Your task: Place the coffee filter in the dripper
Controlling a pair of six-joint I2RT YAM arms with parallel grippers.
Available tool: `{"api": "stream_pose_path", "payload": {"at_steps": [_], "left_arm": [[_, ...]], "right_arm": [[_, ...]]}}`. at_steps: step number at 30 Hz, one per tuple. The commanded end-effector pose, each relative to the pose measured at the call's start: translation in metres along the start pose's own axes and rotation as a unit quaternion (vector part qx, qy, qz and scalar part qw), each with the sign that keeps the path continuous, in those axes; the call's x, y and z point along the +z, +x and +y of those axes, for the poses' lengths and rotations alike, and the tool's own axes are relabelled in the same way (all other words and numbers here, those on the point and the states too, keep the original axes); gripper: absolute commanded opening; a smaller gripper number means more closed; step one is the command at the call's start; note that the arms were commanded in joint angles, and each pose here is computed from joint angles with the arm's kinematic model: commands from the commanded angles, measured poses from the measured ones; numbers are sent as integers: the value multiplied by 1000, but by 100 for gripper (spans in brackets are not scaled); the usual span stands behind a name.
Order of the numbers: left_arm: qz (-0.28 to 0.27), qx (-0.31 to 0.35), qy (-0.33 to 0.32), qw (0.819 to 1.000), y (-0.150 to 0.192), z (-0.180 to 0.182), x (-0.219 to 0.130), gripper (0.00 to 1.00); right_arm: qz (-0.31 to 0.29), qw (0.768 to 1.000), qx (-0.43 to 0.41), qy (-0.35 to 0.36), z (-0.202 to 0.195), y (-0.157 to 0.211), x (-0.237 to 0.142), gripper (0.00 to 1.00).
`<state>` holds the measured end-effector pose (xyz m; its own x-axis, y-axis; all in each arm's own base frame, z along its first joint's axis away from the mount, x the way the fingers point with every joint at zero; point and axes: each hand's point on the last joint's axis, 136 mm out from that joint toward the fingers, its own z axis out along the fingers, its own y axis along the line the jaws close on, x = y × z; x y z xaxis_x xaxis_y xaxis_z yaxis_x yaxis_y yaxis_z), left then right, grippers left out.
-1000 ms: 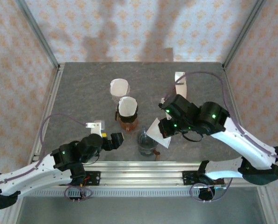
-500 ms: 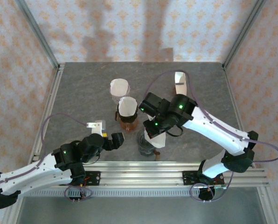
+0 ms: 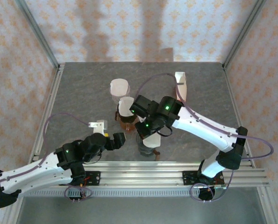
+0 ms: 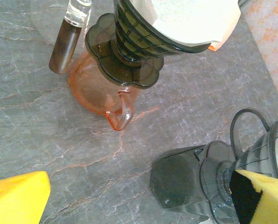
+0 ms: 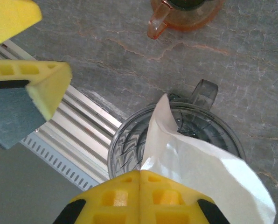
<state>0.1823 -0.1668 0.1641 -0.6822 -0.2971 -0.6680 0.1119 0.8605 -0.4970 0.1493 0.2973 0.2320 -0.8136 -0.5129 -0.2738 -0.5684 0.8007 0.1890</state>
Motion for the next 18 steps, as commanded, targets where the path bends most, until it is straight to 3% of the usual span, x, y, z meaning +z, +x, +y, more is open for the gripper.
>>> {"api": "stream_pose_path", "payload": {"at_steps": [1,9,14,18], "left_arm": [[-10,-17,12,1000,-7,-7,0,100],[-9,-23,21,999,-7,-10,1,100],[-7,-22,37,999,-8,-17,-2,100],[-2,-13,45,999,-11,-24,-5,100]], "right_arm": [[-4,1000,-2,3,-1,-1,13,0],[-6,1000,11,-3,-2,4,29,0],[-30,999,15,-14,-1,0,16,26],[-55,998,23,-18,-4,1,2,39]]}}
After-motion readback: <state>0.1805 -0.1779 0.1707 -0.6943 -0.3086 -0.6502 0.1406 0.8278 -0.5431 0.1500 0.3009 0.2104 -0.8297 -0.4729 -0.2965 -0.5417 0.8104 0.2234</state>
